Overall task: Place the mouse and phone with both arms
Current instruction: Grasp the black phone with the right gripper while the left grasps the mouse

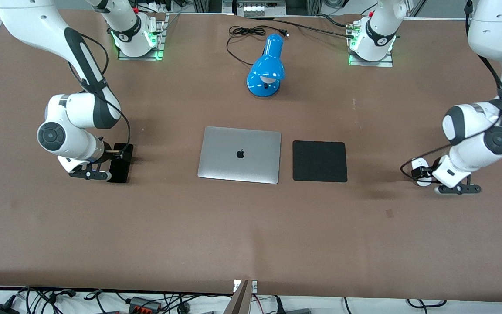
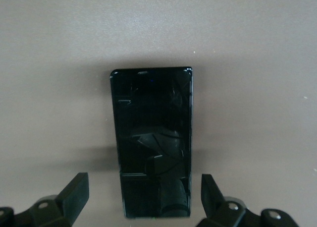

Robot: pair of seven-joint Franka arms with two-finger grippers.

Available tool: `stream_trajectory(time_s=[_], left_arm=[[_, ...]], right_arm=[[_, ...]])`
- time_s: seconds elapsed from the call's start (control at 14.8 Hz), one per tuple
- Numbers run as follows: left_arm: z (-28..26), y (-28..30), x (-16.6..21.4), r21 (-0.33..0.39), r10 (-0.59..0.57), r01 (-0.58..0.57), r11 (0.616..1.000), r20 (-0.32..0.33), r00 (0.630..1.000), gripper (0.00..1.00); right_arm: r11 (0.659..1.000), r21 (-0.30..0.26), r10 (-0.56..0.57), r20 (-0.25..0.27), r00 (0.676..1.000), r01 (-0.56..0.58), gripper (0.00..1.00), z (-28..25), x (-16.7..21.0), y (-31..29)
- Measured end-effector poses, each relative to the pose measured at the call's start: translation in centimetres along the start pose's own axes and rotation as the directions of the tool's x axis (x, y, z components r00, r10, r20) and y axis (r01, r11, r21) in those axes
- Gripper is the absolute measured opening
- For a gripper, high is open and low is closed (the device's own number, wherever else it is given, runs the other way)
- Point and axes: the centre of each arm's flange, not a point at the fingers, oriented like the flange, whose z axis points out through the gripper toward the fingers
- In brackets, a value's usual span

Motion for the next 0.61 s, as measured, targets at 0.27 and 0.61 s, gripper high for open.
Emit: stream_trajectory(time_s=[0.27, 0.61], left_arm=[[1.5, -0.5, -1.4, -0.003, -0.012, 0.012, 1.000, 0.016, 1.000, 1.00], [3.0, -0.7, -2.0, -0.006, -0.017, 0.017, 1.000, 0.041, 0.999, 0.98]], right_arm=[[0.998, -0.002, 0.056, 0.003, 0.998, -0.056, 1.00, 2.5, 0.3, 0.4], [0.996, -0.002, 0.086, 0.002, 0.996, -0.086, 1.00, 2.9, 0.4, 0.8]])
